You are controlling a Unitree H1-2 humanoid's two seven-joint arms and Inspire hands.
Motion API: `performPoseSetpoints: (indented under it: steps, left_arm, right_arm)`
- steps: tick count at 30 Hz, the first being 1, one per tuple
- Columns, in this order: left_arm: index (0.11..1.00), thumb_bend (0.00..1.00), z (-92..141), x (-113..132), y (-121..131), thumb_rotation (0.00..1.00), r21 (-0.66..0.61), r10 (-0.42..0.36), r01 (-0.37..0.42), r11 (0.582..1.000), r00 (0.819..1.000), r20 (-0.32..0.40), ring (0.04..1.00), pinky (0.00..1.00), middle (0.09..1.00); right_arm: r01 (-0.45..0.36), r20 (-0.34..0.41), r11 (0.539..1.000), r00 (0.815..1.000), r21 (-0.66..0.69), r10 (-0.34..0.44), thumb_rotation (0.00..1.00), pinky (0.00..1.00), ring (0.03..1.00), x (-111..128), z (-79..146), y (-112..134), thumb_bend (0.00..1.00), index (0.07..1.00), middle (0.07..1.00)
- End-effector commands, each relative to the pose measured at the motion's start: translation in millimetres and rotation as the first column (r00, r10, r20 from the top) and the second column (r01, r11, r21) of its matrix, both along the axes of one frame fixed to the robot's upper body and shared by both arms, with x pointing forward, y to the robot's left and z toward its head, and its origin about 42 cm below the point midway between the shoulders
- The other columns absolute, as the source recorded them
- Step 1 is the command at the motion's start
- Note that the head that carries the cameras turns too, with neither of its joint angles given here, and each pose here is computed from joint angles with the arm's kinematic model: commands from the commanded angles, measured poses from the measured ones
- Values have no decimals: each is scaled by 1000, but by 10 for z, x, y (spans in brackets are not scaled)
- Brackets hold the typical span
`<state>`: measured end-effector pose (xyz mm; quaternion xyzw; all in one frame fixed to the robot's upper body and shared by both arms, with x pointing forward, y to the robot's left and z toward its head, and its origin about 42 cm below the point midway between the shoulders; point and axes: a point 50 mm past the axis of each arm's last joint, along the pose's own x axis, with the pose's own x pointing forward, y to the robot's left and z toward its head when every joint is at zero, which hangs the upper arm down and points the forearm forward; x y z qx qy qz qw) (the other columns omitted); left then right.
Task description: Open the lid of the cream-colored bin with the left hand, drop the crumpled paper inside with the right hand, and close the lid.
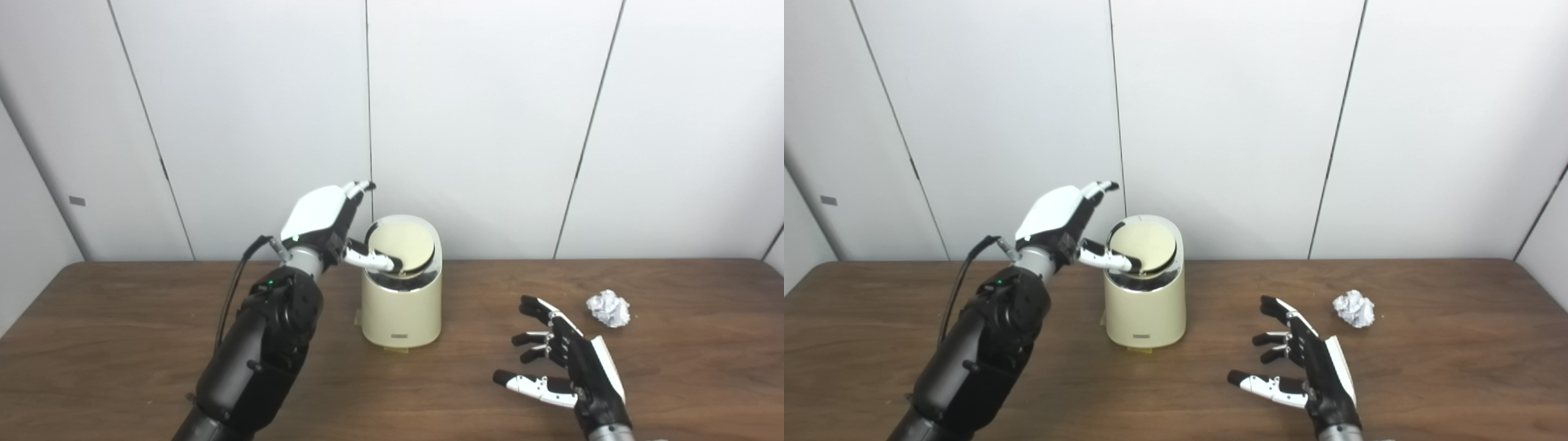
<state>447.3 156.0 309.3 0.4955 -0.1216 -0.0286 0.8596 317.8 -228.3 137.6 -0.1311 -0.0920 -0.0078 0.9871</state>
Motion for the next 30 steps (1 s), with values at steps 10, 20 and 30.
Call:
performPoseSetpoints:
  steps: [10,20,30]
  left_arm:
    - [862,792,116,-205,434,266,-432,15,64,899,984,177,799,628,824]
    - [826,785,-562,-576,693,255,-707,-37,87,701,996,86,757,639,788]
    - [840,791,-1386,-945,727,217,-747,-83,100,657,995,60,716,611,775]
  right_arm:
    - [-8,100,1000,995,-8,9,65,489,642,78,201,13,719,825,837]
    - [-6,97,1000,995,-15,7,86,498,638,64,198,-14,725,824,833]
    - [4,116,1000,993,13,-6,67,494,629,52,203,-60,741,808,806]
